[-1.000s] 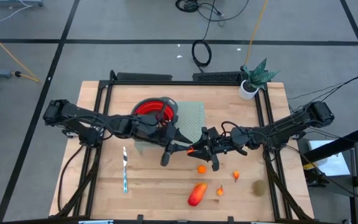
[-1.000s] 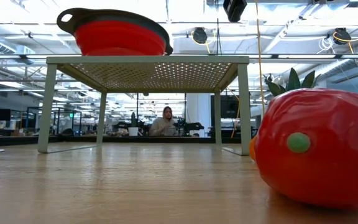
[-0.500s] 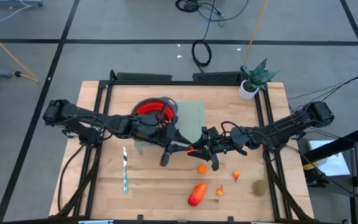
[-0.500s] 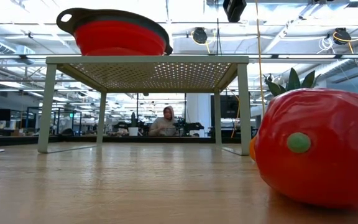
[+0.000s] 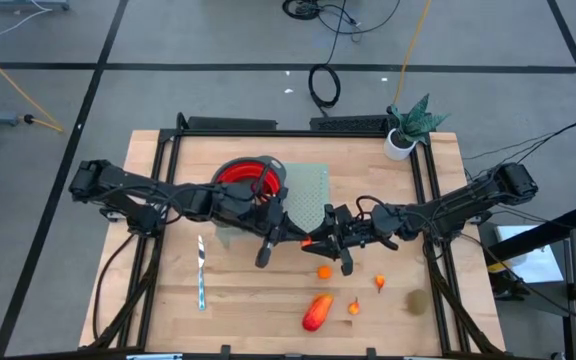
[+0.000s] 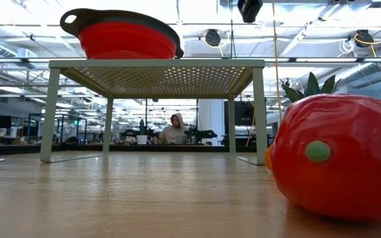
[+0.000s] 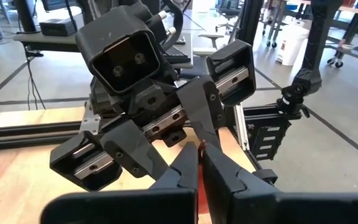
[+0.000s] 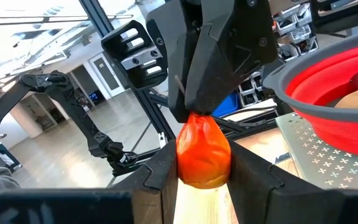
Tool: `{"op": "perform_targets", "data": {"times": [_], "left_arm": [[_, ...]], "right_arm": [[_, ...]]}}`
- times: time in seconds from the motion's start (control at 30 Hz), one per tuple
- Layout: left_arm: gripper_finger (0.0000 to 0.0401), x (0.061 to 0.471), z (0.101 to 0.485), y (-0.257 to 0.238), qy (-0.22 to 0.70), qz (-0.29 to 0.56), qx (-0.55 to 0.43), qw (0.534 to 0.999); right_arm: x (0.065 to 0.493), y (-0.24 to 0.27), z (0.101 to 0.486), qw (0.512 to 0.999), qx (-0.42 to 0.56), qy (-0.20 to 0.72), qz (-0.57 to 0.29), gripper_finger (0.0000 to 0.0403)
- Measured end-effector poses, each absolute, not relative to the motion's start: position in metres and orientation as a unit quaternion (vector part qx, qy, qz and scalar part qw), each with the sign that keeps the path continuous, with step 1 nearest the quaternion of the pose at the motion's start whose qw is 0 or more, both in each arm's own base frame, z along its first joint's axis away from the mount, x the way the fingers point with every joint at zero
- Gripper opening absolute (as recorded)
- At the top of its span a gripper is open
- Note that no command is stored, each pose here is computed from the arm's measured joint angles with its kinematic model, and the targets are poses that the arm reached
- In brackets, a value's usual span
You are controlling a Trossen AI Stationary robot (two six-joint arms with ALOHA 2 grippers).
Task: Pick & Place Fruit
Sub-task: Put the top peach into the strainer bowl on the shelf
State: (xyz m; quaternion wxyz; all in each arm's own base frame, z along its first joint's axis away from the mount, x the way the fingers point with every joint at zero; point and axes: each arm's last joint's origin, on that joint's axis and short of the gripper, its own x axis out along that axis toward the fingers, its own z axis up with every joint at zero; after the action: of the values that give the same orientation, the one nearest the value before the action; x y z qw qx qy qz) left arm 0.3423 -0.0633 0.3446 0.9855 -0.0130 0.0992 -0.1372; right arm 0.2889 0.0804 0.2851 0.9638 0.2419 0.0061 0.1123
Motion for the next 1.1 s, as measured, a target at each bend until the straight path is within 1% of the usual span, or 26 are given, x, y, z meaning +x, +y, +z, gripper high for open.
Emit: {"op": "perform_targets", "data": {"times": [0.3, 0.8, 0.93, 1.1], "left_arm": [[0.0001, 0.342, 0.344, -0.062, 0.101, -0.138, -0.016, 0.985], [0.0000, 0.343, 0.344, -0.055, 0.104, -0.129, -0.009, 0.986], [0.0000, 0.338, 0.350, -0.046, 0.098, -0.111, 0.006, 0.989], [0.0000, 0.322, 0.365, -0.029, 0.092, -0.061, 0.023, 0.994]], "right_arm": [[0.289, 0.081, 0.285, 0.964, 0.242, 0.007, 0.114, 0.0112], [0.289, 0.080, 0.285, 0.964, 0.242, 0.010, 0.113, 0.0182], [0.289, 0.080, 0.281, 0.964, 0.239, 0.029, 0.109, 0.0194], [0.289, 0.081, 0.277, 0.961, 0.249, 0.050, 0.105, 0.0196]]}}
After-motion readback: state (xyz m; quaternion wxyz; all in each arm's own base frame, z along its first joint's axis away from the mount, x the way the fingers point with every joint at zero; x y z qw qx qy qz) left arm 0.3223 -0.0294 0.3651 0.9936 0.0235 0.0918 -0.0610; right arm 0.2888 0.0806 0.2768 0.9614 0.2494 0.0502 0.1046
